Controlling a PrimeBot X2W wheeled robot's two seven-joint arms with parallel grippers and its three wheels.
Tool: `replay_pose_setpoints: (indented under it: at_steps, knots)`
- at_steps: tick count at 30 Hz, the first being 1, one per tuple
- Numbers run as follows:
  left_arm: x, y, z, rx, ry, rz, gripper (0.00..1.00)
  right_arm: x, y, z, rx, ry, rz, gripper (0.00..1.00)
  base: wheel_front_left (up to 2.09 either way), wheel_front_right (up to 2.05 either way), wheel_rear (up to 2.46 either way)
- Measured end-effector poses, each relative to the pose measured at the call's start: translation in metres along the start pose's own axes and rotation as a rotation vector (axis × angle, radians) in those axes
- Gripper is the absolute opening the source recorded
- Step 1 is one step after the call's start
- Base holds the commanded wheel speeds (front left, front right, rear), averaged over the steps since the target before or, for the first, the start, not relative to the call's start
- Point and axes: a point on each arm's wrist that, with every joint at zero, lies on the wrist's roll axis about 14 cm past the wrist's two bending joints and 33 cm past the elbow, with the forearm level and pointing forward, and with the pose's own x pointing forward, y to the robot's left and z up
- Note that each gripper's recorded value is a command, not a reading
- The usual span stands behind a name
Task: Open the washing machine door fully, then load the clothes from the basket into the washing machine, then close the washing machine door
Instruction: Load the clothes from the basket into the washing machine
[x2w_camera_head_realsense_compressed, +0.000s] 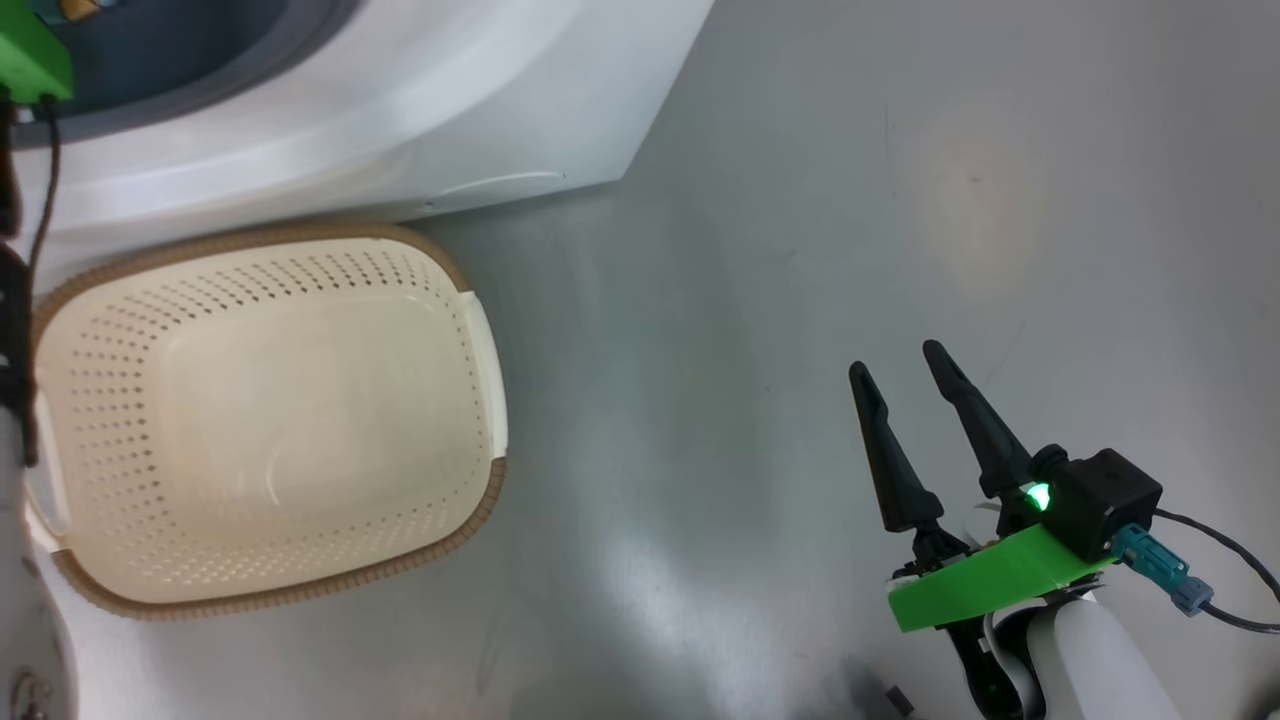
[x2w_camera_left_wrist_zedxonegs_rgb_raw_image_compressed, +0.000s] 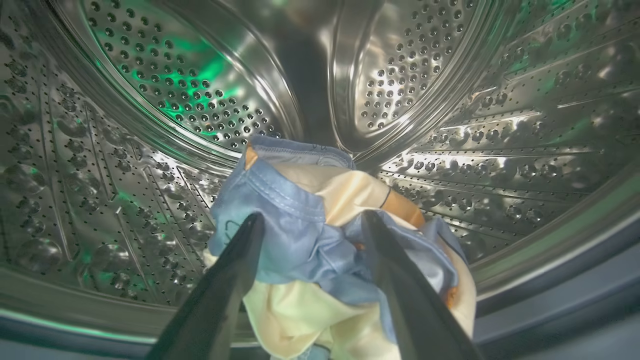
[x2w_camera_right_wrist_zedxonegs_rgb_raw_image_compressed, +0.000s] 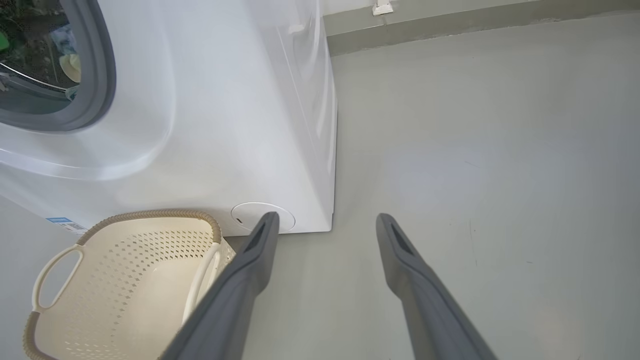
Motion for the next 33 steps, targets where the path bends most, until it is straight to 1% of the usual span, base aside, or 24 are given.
replay_pose_setpoints:
  at_steps: [9, 19, 26, 30, 33]
  knots:
    - [-0.019, -0.004, 0.016, -0.011, -0.018, -0.009, 1.00, -0.001, 0.005, 0.015, 0.002, -0.040, 0.011, 1.00, 0.00, 0.00, 0.00]
    - [-0.038, 0.001, 0.034, -0.007, -0.072, -0.002, 1.00, 0.004, 0.014, 0.026, 0.006, -0.071, 0.038, 1.00, 0.00, 0.00, 0.00]
    - [-0.057, 0.002, 0.022, -0.038, -0.087, 0.001, 1.00, 0.010, 0.016, 0.028, 0.008, -0.081, 0.047, 1.00, 0.00, 0.00, 0.00]
    - [-0.070, 0.005, 0.013, -0.039, -0.092, 0.006, 1.00, 0.011, 0.015, 0.027, 0.009, -0.082, 0.044, 1.00, 0.00, 0.00, 0.00]
    - [-0.085, 0.005, 0.005, -0.048, -0.098, 0.009, 1.00, 0.013, 0.016, 0.027, 0.011, -0.083, 0.046, 1.00, 0.00, 0.00, 0.00]
